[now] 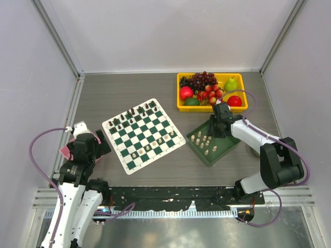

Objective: Set up the chess pieces on the board

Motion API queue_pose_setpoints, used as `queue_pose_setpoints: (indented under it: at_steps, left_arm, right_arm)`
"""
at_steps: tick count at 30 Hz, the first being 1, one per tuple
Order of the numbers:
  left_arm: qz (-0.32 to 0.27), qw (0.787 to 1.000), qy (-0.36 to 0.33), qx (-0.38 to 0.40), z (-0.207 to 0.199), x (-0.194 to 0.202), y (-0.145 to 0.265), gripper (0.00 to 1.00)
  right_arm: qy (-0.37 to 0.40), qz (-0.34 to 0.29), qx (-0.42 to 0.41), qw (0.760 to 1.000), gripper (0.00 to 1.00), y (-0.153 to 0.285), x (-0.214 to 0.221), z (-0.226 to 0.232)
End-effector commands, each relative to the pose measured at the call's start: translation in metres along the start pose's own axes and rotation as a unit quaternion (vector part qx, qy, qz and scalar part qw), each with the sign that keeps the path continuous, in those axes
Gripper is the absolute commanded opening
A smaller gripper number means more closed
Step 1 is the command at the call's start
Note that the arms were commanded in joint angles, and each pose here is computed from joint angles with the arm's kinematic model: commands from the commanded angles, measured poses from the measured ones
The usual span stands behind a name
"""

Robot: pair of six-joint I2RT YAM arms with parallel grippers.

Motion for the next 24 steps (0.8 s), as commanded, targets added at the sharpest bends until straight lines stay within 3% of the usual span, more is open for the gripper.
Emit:
queue_pose_setpoints:
  at_steps: [1,10,24]
  left_arm:
    - [-0.011,1.0,0.005,0.008,-0.0047,-0.006,-0.0018,0.99]
    - [-0.011,1.0,0.006,0.008,-0.0051,-0.0067,-0.0017,0.99]
    - [-0.007,1.0,0.006,0.008,-0.005,-0.0047,-0.0022,0.99]
  right_arm:
    - [0.002,-0.027,-0.003,1.0,0.41,-0.001,-0.0182,0.0019]
    - [0.005,-0.016,-0.01,1.0,0.4,-0.0034,-0.0124,0.0032]
    - [0.009,-0.011,-0.008,1.0,0.29,-0.0063,-0.0096,0.0024]
Point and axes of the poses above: each gripper's point midway between its finger pads, its own y axis back along the fingers, its own z axis along the line the jaws close on, x = y × z, the point moved 3 cm from there along y, back along the fingers, and after that the axes turned 10 degrees about y, right-handed, at the moved point
